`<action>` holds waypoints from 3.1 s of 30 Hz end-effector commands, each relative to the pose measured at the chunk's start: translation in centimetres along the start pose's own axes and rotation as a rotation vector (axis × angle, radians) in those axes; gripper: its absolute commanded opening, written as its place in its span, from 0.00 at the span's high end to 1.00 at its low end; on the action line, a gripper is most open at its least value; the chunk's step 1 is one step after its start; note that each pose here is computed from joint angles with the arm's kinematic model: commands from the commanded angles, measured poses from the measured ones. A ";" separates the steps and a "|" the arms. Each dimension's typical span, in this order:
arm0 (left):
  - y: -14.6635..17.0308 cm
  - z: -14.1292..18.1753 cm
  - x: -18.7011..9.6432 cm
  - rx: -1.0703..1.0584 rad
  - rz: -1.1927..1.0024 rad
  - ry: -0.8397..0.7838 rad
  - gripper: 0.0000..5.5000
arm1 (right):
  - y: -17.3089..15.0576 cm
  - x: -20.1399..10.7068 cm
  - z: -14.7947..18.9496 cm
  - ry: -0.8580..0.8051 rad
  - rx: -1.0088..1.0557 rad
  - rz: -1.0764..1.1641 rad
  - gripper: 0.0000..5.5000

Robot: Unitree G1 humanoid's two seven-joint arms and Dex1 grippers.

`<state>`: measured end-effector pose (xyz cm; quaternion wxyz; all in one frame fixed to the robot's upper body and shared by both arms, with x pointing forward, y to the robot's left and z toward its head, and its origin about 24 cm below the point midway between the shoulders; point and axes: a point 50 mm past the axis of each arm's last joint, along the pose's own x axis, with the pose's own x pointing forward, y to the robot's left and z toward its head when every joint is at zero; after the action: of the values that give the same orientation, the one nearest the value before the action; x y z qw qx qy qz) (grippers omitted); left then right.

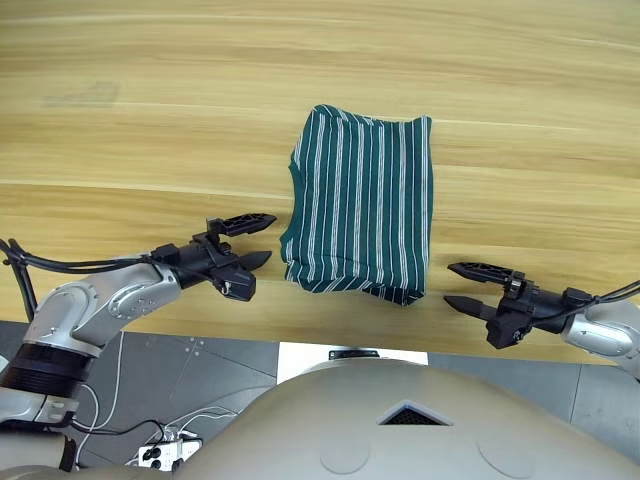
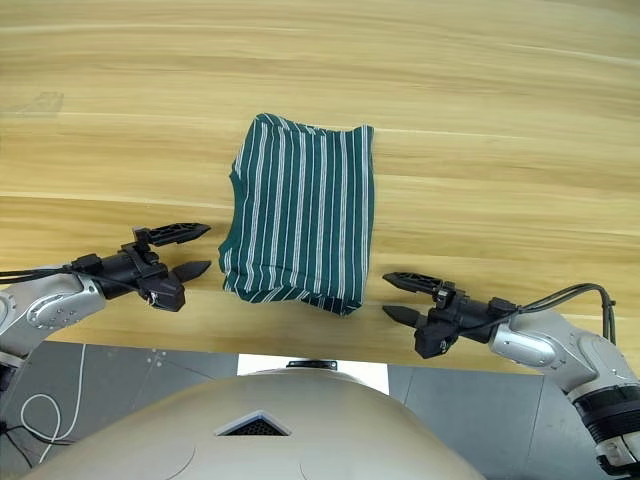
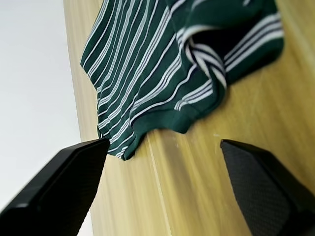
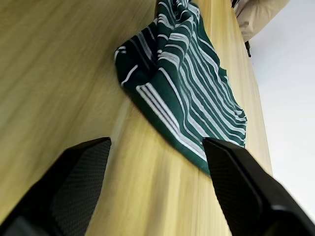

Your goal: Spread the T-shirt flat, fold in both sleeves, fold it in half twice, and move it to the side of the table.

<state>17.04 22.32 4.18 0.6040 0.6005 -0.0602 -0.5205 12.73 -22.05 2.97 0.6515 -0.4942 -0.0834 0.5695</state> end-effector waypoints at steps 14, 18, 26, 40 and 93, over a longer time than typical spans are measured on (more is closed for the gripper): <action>-4.3 1.3 4.1 -0.054 -0.381 -0.233 0.23 | -0.1 3.9 -0.2 -0.097 -0.034 0.048 0.37; -4.7 1.5 4.0 -0.054 -0.421 -0.258 0.23 | -0.1 4.6 -0.1 -0.114 -0.037 0.046 0.37; -5.7 1.7 3.8 -0.075 -0.446 -0.267 0.28 | -0.3 5.4 -0.1 -0.151 -0.058 0.063 0.37; -6.5 0.4 4.3 -0.117 -0.456 -0.237 0.78 | -0.7 5.2 -0.8 -0.141 -0.076 0.076 0.82; 0.6 5.0 2.9 -1.131 0.257 -0.584 0.99 | -8.3 6.7 -1.0 -0.205 0.335 -0.304 0.96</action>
<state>15.75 16.76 4.31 0.8519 0.0085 -0.0156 -0.5233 22.59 -15.13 5.54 0.8148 -0.2923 -0.1376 0.4814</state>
